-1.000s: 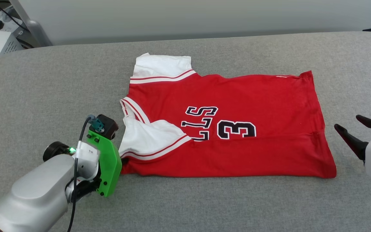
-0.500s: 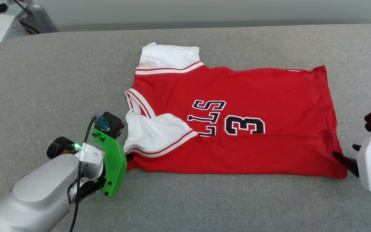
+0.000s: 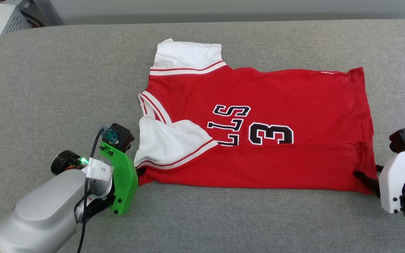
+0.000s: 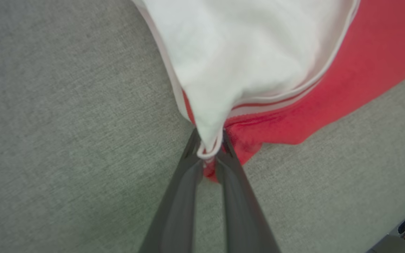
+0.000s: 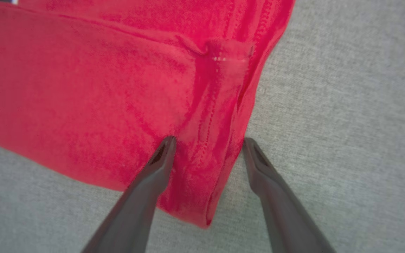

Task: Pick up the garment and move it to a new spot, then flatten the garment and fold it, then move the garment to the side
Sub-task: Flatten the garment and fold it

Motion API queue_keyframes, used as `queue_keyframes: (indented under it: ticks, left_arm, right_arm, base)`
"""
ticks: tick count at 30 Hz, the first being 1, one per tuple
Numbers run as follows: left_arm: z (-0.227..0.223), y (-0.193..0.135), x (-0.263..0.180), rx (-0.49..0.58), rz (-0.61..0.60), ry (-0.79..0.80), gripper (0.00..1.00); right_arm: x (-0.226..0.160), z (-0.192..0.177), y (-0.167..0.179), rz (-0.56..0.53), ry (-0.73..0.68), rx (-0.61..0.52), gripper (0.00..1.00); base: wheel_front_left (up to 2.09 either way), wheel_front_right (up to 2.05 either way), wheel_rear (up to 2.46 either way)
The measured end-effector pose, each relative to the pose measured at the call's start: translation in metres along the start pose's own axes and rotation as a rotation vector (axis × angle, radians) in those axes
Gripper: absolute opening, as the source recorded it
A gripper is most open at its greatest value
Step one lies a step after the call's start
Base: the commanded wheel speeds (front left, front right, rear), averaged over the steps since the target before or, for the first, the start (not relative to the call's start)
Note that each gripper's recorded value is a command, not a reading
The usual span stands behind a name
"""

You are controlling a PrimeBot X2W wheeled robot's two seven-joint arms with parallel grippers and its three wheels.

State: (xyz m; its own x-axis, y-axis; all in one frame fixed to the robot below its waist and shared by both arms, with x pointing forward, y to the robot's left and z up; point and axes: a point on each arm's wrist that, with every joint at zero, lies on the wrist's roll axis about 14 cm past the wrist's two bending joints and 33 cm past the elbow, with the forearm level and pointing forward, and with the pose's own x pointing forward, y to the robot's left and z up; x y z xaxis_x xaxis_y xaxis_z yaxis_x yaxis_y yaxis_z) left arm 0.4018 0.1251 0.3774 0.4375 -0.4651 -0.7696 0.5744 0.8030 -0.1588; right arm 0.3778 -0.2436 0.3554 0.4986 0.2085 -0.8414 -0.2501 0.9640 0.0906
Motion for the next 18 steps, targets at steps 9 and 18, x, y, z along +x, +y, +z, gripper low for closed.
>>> queue_keyframes:
  ticks: [9,18]
  left_arm:
    - [-0.011,-0.003,-0.008,-0.051,0.013,-0.007,0.0]
    - [-0.01,-0.018,-0.03,-0.042,-0.004,-0.063,0.0]
  right_arm:
    - [-0.013,0.014,0.01,0.029,-0.124,0.038,0.0]
    - [-0.038,0.015,0.016,0.047,-0.211,0.021,0.0]
  base:
    - [0.0,0.0,0.0]
    - [0.0,0.0,0.0]
